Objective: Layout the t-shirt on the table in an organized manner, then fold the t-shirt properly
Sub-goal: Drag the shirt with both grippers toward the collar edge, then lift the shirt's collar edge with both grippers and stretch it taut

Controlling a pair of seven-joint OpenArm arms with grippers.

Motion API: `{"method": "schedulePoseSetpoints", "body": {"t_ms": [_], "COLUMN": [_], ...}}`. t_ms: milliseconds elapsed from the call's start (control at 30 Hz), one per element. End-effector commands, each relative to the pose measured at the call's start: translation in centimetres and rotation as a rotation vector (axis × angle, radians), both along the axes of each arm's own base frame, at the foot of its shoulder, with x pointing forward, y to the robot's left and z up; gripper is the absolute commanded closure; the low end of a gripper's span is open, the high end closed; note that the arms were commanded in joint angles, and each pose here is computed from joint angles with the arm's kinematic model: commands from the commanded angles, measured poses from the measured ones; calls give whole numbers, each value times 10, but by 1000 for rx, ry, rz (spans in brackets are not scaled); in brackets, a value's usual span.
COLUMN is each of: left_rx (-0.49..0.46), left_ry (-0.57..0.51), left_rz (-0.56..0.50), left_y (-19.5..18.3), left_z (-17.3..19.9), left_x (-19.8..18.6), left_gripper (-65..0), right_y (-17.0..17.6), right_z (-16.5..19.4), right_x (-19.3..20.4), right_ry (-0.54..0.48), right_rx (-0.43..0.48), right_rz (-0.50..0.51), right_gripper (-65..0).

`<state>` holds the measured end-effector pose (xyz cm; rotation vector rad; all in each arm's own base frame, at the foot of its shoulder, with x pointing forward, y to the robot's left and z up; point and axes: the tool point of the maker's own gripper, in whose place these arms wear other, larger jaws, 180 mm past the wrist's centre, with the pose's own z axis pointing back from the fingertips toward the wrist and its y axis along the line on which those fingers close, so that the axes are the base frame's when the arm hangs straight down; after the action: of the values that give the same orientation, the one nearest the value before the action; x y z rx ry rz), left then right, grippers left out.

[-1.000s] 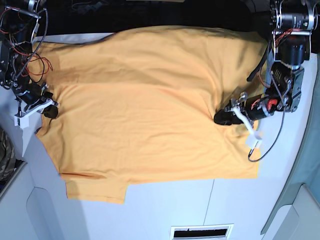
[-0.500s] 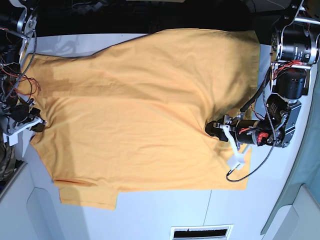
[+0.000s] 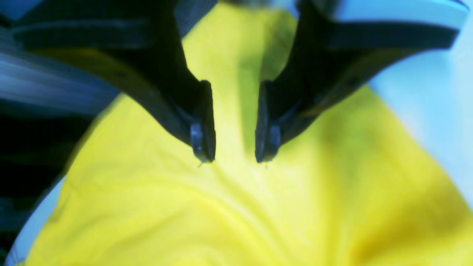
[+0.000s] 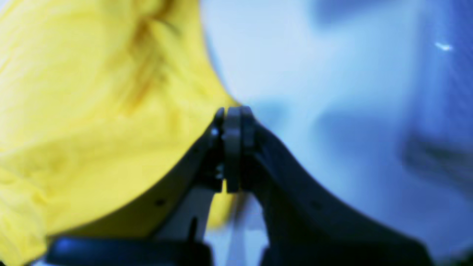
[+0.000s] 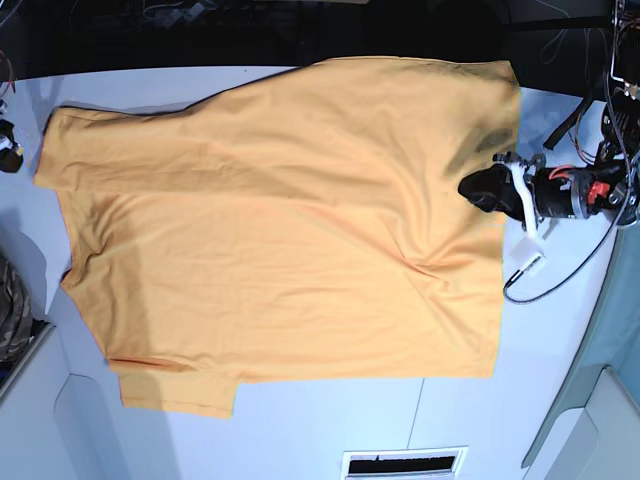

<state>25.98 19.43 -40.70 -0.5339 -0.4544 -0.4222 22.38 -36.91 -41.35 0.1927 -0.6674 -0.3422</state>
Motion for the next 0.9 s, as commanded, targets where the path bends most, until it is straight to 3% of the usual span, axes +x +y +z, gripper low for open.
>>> {"method": "schedulePoseSetpoints", "body": {"t_ms": [0, 100, 133, 233, 300, 600, 733, 867], "left_rx": [13, -2, -5, -1, -5, -29, -19, 17], "left_ry": [-24, -40, -37, 1, 39, 86, 107, 132], "left_rz": [11, 89, 118, 184, 210, 344, 352, 344], "left_y": [12, 29, 36, 52, 54, 65, 62, 63], "left_z": [8, 13, 14, 5, -4, -19, -27, -35], "left_x": [-2, -14, -18, -41, -59, -100, -108, -120], "left_gripper": [-226, -263, -284, -305, -305, -305, -305, -305], "right_y": [-8, -12, -12, -12, -10, 12, 20, 35], "right_z": [13, 7, 4, -5, -8, -32, -39, -46], "right_x": [1, -20, -26, -45, -53, -64, -59, -58], "right_ry": [-42, -8, 6, 53, 65, 103, 85, 98], "right_rx": [-5, 1, 1, 2, 14, 66, 75, 88], "right_rz": [-2, -21, -21, -20, -21, -14, -7, 34], "right_gripper": [0, 0, -28, -213, -267, -270, -356, -360]}}
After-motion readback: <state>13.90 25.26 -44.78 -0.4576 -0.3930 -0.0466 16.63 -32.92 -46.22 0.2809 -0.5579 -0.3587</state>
